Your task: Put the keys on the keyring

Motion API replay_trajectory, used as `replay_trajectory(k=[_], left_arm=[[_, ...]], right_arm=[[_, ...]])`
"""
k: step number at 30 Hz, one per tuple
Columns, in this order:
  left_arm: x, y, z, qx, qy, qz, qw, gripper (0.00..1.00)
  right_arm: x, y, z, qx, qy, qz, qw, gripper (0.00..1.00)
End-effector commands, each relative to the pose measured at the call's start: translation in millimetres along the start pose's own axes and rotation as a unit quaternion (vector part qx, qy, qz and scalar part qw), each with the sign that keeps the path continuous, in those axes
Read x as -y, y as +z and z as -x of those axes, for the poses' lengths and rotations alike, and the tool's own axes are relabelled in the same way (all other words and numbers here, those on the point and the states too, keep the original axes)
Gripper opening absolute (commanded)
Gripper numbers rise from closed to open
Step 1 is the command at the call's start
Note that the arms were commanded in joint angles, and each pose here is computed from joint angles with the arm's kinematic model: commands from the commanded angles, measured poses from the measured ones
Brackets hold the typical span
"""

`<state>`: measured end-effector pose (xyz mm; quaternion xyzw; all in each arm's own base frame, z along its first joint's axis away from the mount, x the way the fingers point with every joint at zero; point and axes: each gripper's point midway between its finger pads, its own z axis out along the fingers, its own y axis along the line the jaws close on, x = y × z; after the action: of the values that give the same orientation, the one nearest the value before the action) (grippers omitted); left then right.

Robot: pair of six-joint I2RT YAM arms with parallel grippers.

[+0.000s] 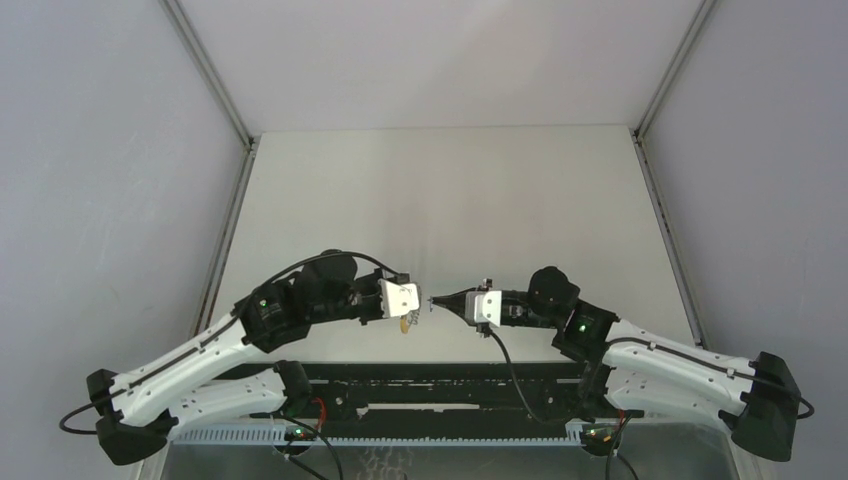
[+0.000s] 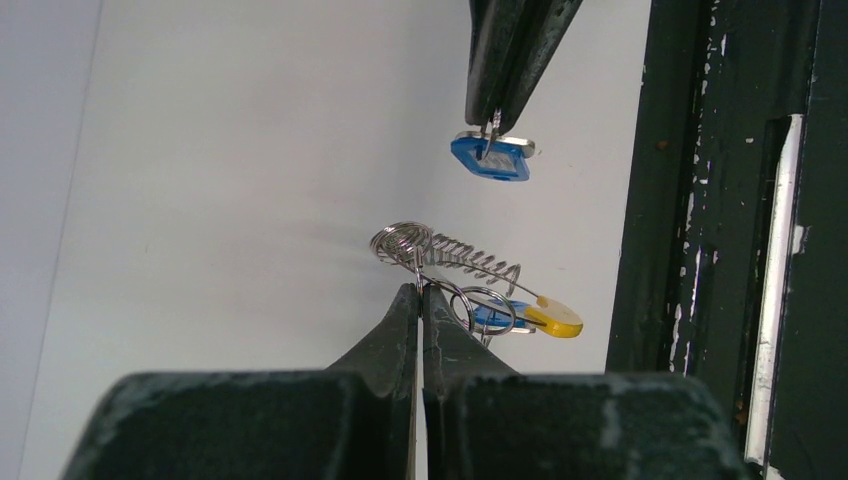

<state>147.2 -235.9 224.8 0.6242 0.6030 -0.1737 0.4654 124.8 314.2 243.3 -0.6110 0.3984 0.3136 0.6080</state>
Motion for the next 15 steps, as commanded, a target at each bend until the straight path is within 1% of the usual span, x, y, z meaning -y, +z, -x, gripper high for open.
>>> replay_trajectory(k=[1,7,15], left_arm=[[-2.5,-2.8,16.5,0.045,0.012,0.008,0.999,0.0],[4.4,-3.2,18.6,0.056,0.014,-0.008,0.998,0.0],[7.3,-1.8,19.3,0.06,0.016,-0.016,0.998,0.0]], right_arm=[[14.8,6.5,20.8,0.048,0.009,-0.026,0.998,0.0],[21.9,5.8,19.3,0.045,0.042,-0.029,0.998,0.0],[18.8,11.9,18.2,0.02,0.058,0.001,0.998,0.0]])
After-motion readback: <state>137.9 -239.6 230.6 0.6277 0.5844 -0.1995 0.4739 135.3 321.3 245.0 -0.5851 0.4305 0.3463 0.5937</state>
